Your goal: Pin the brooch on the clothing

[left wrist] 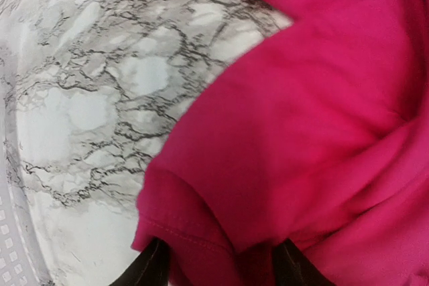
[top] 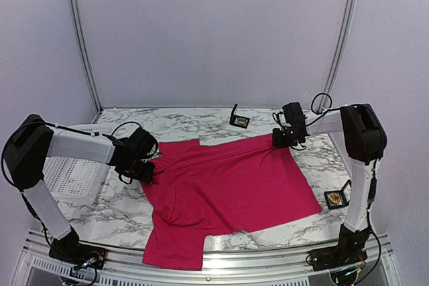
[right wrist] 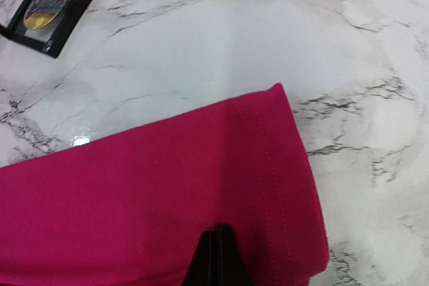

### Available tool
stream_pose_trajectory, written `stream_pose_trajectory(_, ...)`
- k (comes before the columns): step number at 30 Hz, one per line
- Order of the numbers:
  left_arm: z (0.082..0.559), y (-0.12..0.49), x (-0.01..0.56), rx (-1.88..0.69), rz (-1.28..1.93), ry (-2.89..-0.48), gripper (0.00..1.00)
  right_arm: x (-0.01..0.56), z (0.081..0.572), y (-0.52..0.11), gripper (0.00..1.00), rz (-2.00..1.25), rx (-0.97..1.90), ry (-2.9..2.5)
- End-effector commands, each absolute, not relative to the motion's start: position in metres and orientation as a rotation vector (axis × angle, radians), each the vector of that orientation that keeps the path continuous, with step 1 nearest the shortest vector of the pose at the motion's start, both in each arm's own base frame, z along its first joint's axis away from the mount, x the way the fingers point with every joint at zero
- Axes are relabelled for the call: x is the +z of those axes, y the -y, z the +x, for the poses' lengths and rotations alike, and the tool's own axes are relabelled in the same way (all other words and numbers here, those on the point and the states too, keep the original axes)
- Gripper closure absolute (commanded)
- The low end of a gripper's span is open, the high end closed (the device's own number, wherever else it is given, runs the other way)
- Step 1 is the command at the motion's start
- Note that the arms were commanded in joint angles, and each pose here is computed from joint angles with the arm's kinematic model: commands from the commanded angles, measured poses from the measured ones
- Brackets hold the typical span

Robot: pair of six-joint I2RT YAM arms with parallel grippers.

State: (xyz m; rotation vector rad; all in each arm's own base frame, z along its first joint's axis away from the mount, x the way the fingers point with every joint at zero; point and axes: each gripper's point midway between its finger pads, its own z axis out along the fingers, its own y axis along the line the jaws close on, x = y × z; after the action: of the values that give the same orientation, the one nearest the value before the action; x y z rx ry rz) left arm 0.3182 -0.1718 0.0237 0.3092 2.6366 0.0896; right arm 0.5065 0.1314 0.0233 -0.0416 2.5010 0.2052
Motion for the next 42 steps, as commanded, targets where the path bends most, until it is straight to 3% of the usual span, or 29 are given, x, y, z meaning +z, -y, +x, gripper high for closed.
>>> stream_pose_trajectory(1, 0.343, 0.161, 0.021, 0.209, 0.335, -2.607, 0.44, -0.001, 0.490, -0.081, 1.00, 0.116, 0.125, -2.578)
stream_pose_trajectory(5, 0.379, 0.158, 0.027, 0.216, 0.322, -2.569, 0.37, 0.009, 0.507, -0.071, 1.00, 0.147, 0.182, -2.542)
stream_pose_trajectory(12, 0.429, 0.148, 0.057, 0.209, 0.244, -2.508, 0.35, 0.028, 0.542, -0.068, 1.00, 0.147, 0.171, -2.512)
stream_pose_trajectory(16, 0.407, 0.178, 0.103, 0.074, 0.336, -2.418, 0.27, 0.067, 0.544, -0.068, 1.00, 0.102, 0.150, -2.457)
stream_pose_trajectory(21, 0.324, 0.242, 0.116, -0.200, 0.625, -2.387, 0.16, 0.117, 0.515, -0.091, 0.93, -0.021, 0.133, -2.389)
stream_pose_trajectory(23, 0.297, 0.252, 0.108, -0.320, 0.637, -2.431, 0.22, 0.124, 0.496, -0.109, 0.89, -0.087, 0.117, -2.397)
stream_pose_trajectory(27, 0.273, 0.249, 0.083, -0.363, 0.588, -2.522, 0.44, 0.114, 0.445, -0.162, 0.86, -0.227, 0.217, -2.442)
stream_pose_trajectory(34, 0.283, 0.252, 0.057, -0.264, 0.633, -2.569, 0.48, 0.087, 0.365, -0.247, 0.86, -0.420, 0.464, -2.534)
stream_pose_trajectory(39, 0.273, 0.255, 0.038, -0.304, 0.637, -2.634, 0.48, 0.057, 0.339, -0.242, 0.86, -0.398, 0.459, -2.596)
stream_pose_trajectory(40, 0.272, 0.253, 0.035, -0.298, 0.630, -2.648, 0.50, 0.050, 0.335, -0.239, 0.86, -0.397, 0.452, -2.612)
stream_pose_trajectory(42, 0.270, 0.251, 0.033, -0.301, 0.585, -2.666, 0.68, 0.037, 0.329, -0.233, 0.87, -0.389, 0.433, -2.640)
